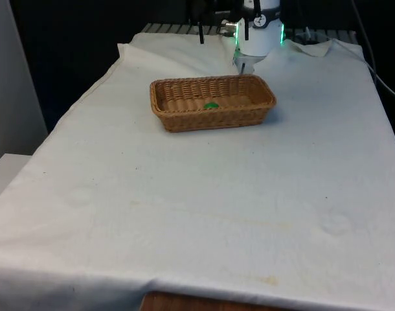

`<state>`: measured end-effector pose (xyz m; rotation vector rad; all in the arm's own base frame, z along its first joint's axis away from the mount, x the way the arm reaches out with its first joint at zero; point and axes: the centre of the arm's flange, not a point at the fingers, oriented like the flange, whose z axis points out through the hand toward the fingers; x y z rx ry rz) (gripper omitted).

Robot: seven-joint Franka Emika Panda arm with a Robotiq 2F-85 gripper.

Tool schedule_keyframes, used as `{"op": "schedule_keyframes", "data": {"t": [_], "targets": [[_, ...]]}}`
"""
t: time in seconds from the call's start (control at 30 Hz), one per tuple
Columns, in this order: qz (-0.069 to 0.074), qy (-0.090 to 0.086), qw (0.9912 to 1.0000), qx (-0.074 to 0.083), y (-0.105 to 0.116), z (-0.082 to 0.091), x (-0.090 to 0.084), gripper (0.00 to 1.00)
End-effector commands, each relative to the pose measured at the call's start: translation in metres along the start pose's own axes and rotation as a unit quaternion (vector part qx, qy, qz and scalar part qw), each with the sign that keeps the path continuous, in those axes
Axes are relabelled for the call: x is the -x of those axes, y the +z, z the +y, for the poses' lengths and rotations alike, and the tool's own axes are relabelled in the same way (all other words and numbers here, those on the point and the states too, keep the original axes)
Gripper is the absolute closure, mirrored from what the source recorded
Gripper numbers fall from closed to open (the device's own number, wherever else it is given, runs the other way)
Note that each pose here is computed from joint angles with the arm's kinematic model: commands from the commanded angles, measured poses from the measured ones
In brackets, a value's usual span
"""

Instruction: Pick up the ball and place it into the basket.

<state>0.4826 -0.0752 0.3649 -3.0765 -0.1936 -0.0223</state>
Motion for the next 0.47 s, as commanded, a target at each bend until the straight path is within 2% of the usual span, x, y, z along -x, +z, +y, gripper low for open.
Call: {"op": "schedule_keyframes", "data": {"t": [0.0,0.07,0.1,0.27,0.43], "targets": [[-0.006,0.002,0.99997,0.003,-0.002,-0.001,-0.004,0.00],[-0.003,0.001,0.99999,0.002,-0.003,0.000,-0.004,0.00],[-0.009,0.003,0.99994,0.005,-0.005,-0.003,-0.008,0.00],[-0.014,0.010,0.99981,0.007,-0.009,-0.002,-0.016,0.00],[-0.011,0.011,0.99985,0.008,-0.009,-0.002,-0.018,0.00]]}}
